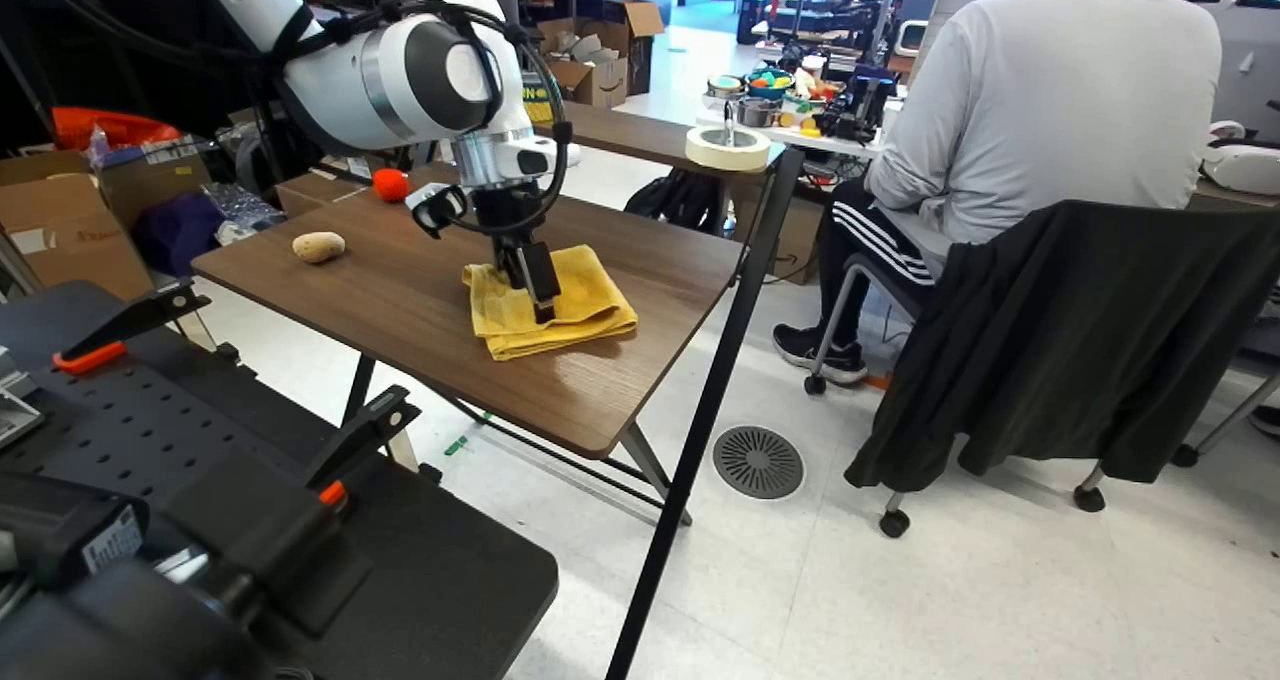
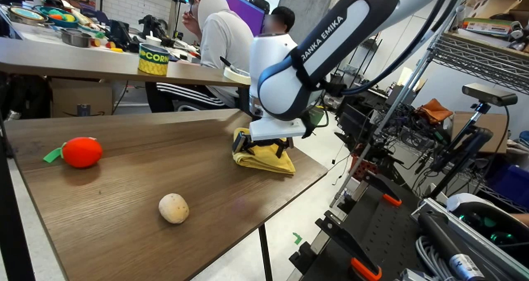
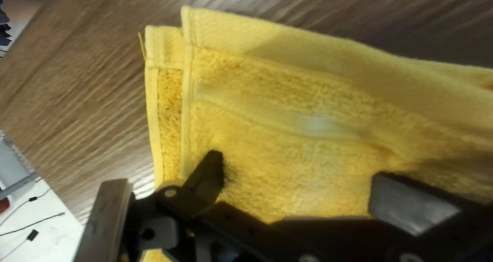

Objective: Move the round object to the left and use the towel to wipe the table

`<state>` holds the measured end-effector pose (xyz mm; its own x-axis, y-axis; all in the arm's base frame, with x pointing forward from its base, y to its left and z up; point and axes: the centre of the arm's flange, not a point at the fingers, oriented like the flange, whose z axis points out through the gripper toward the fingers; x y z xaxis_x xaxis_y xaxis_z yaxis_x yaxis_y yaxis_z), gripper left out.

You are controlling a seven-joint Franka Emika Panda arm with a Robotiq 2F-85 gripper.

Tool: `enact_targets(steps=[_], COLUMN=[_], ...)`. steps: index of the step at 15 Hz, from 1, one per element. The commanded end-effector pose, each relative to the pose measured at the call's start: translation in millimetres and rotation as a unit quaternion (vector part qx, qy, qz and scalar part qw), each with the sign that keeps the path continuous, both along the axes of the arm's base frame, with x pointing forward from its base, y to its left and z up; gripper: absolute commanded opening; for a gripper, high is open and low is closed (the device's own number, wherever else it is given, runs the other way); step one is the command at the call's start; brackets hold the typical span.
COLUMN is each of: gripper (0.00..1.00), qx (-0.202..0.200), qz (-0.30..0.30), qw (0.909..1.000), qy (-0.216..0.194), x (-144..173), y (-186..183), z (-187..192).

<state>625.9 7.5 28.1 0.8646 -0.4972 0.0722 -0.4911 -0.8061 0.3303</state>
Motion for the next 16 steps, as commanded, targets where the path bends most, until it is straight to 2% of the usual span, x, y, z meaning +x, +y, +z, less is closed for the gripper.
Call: enact_targets(steps=[1,4,6,9,13,15,16], gripper=[1.0,1.0,1.0,1.0,1.0,1.0,1.0], qx=[0.002,0.021,0.038,0.07,0.128,0.154,0.157], qz=[-0.053,-0.055,-0.026,0.054,0.143,0.187,0.193], qw=[0.9985,0.9983,0.999,0.9955,0.9805,0.9696,0.9682], qy=[0.012,0.005,-0.004,-0.033,-0.041,-0.03,-0.027], x=[-25,-32,-38,-50,-73,-81,-83], y=[-55,-59,-32,32,130,154,158], z=[-10,-17,-21,-13,-11,-13,-14])
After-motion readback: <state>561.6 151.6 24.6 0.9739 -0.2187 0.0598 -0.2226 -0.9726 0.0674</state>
